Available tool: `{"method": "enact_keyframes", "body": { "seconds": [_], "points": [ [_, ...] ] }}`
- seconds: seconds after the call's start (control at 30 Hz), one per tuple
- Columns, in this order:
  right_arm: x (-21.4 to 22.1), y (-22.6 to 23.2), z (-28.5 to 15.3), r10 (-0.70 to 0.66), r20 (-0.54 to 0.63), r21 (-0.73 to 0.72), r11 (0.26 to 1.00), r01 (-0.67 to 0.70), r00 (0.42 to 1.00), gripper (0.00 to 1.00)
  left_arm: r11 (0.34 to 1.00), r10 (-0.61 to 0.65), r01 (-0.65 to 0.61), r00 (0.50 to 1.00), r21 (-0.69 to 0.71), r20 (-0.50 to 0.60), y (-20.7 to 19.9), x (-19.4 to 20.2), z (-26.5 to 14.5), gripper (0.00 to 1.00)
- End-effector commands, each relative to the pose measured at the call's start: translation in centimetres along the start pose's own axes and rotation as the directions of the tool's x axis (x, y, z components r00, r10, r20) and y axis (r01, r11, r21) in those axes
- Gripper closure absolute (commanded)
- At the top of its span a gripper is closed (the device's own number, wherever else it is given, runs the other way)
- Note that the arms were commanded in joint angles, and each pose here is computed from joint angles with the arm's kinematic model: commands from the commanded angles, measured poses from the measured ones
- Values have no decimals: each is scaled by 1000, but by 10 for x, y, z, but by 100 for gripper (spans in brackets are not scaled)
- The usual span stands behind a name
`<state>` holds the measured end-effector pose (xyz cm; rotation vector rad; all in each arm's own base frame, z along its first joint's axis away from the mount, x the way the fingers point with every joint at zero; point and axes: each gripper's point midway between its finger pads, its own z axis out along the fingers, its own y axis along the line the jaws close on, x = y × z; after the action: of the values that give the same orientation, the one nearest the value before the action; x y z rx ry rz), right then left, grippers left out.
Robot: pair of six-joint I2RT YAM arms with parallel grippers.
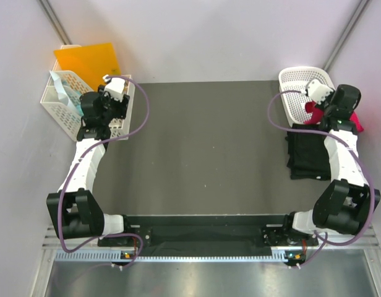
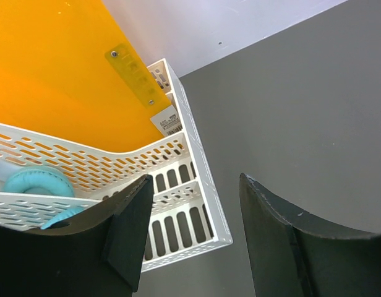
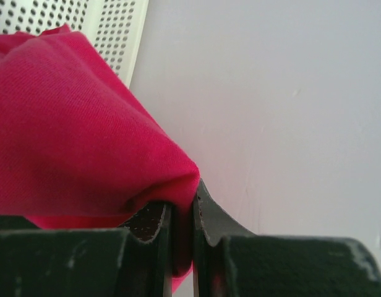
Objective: Fold and stack the t-shirts
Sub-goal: Neatly place the folded tshirt to the corner
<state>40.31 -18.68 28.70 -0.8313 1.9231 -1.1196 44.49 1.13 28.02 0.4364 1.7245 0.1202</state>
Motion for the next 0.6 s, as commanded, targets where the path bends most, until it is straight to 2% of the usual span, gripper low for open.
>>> {"method": "enact_keyframes", "body": {
  "seconds": [0.0, 0.2, 0.33, 0.57],
  "points": [
    [-35, -55, -2, 7, 171, 197, 980, -41, 985, 100, 999, 49, -49, 998, -2, 49, 6, -28, -5, 37],
    [-48, -57, 9, -44, 262, 308, 951, -40, 964, 100, 998, 70, -70, 997, 0, 21, 4, -27, -9, 38],
    [-62, -75, 11, -79, 325, 403, 913, -62, 943, 100, 996, 87, -87, 996, -2, 17, 5, -32, -10, 38],
    [-78, -110, 22, -138, 344, 518, 853, -65, 929, 100, 994, 111, -111, 994, -12, 5, 6, -35, -8, 38]
  ]
}}
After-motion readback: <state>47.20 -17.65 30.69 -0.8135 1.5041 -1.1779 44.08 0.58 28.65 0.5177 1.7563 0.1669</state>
